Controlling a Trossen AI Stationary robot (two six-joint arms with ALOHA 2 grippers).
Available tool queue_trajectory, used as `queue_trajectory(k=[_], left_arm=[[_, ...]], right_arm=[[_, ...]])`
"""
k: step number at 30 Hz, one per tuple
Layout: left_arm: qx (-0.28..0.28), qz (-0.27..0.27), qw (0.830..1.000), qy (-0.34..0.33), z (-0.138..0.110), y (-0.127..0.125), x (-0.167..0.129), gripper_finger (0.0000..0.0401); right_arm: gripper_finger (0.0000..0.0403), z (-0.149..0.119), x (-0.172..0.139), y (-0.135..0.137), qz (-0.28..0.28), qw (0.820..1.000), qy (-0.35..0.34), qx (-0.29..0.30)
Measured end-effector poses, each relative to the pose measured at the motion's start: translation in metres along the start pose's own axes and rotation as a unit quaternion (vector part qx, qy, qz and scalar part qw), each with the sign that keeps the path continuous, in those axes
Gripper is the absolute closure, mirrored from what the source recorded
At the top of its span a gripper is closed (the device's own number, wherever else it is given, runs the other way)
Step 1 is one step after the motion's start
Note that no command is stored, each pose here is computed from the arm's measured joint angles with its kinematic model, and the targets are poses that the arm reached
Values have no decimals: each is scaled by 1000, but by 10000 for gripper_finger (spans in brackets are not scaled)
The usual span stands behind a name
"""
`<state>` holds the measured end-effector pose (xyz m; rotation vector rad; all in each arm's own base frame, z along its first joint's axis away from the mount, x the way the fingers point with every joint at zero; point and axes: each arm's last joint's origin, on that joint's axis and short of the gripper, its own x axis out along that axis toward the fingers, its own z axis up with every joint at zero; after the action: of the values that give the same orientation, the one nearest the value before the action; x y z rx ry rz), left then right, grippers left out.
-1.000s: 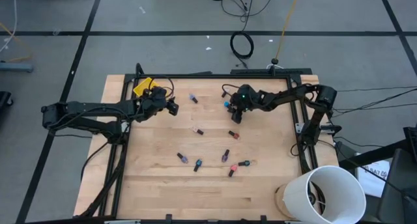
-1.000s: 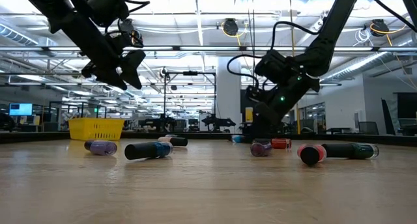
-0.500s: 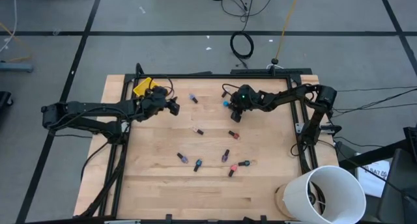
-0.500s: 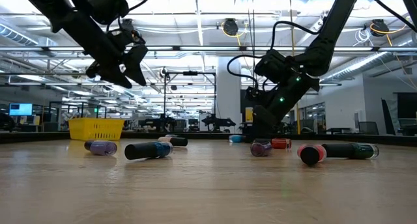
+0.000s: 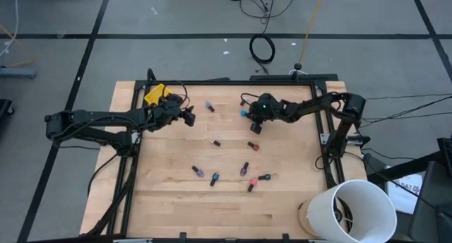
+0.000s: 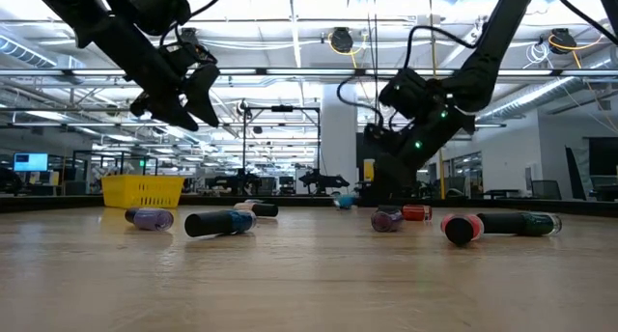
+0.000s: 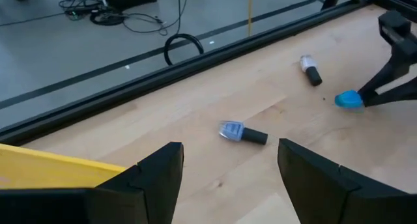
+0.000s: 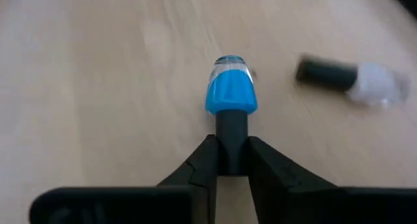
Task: Pick & Place Nail Polish
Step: Put the blue nail polish into the yellow bin
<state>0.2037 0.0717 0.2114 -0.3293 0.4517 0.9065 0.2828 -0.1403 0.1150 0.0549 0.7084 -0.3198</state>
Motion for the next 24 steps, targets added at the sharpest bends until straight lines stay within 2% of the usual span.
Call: queue_trajectory(k=[6, 12, 18, 20, 22, 24], left_arm=[[0, -10, 1000, 5, 0, -1, 0, 155], [0, -10, 1000, 5, 0, -1, 0, 155], [0, -20, 1000, 9, 0, -1, 0, 155], [0, -20, 1000, 9, 0, -1, 0, 155], [2, -20, 1000, 10, -1, -1, 0, 155], [4, -20, 1000, 10, -1, -1, 0, 155]], right_arm=[[354, 19, -10, 12, 8, 998, -62, -25], [354, 35, -23, 28, 8, 991, -102, -86], [354, 44, -42, 52, -81, 974, -102, -183], [354, 47, -50, 59, -97, 971, -99, -195], [354, 47, -59, 63, -82, 973, -92, -194], [354, 48, -67, 65, -33, 979, -95, -177]])
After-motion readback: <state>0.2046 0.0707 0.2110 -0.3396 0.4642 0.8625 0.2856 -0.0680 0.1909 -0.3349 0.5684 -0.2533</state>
